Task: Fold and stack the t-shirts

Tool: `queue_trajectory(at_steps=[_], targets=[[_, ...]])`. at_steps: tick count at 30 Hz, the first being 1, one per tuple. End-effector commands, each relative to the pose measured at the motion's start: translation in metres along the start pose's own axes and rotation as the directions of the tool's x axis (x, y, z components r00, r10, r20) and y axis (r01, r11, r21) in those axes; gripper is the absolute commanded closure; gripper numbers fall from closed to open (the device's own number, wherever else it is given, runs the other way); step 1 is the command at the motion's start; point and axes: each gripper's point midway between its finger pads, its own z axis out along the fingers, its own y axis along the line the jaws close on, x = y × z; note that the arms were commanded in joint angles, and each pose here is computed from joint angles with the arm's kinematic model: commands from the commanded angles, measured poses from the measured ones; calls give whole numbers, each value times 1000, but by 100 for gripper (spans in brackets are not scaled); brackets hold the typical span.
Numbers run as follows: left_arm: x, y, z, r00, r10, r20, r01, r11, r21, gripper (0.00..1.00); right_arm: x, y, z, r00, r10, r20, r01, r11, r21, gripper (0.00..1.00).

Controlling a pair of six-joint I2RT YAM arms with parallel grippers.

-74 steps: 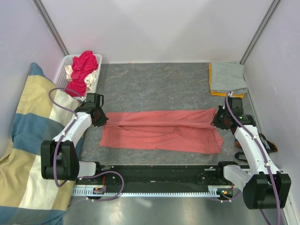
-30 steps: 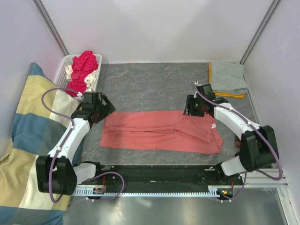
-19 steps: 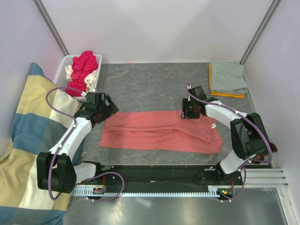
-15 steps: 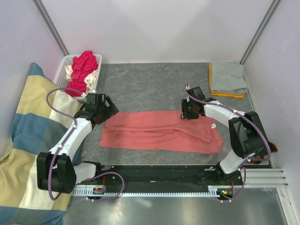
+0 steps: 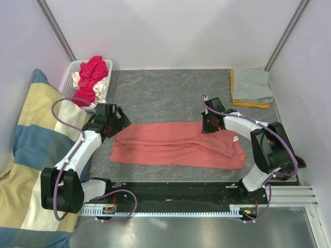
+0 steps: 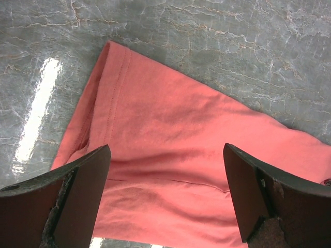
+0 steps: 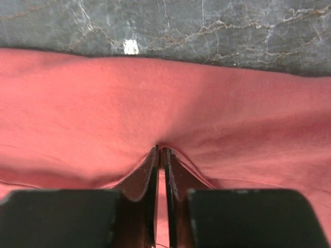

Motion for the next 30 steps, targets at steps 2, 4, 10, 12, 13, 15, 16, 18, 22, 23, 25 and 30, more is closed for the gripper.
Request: queue_trajectory(at_steps=[2, 4, 10, 12, 13, 15, 16, 18, 22, 23, 25, 30], targets=[[-4, -3, 0, 1000, 0, 26, -1, 1000, 23, 3, -3, 3, -8, 999, -10, 32, 11, 1000, -7, 97], [-2, -3, 0, 1000, 0, 22, -1, 1000, 23, 3, -2, 4, -12, 999, -10, 31, 10, 1000, -9, 100], [-2, -4, 1, 1000, -5, 16, 5, 1000, 29, 3, -2, 10, -38, 998, -2, 56, 4, 999, -35, 100], [-1, -4, 2, 1000, -5, 13, 5, 1000, 27, 3, 0, 12, -48, 998, 11, 67, -7, 999, -53, 100], [-2, -4, 2, 1000, -5, 14, 5, 1000, 28, 3, 2, 15, -52, 998, 10, 67, -6, 998, -65, 100], [-1, -5, 2, 1000, -4, 12, 3, 1000, 29, 3, 9, 17, -60, 998, 8, 57, -4, 998, -68, 100], [0, -4, 3, 1000, -4, 9, 3, 1000, 27, 3, 10, 20, -65, 998, 1, 65, 4, 997, -75, 100], [-1, -5, 2, 1000, -4, 12, 3, 1000, 29, 3, 19, 20, -69, 999, -3, 42, 6, 997, -74, 100], [1, -4, 3, 1000, -5, 10, 5, 1000, 29, 3, 33, 27, -78, 1000, -17, 21, 19, 994, -104, 100], [1, -3, 3, 1000, -6, 8, 6, 1000, 26, 3, 36, 28, -79, 1000, -21, 14, 22, 994, -106, 100], [2, -3, 4, 1000, -8, 6, 7, 1000, 27, 3, 44, 33, -82, 1000, -27, 2, 27, 992, -119, 100], [4, -2, 4, 1000, -6, 3, 6, 1000, 26, 3, 62, 40, -87, 999, -27, -27, 23, 990, -139, 100]])
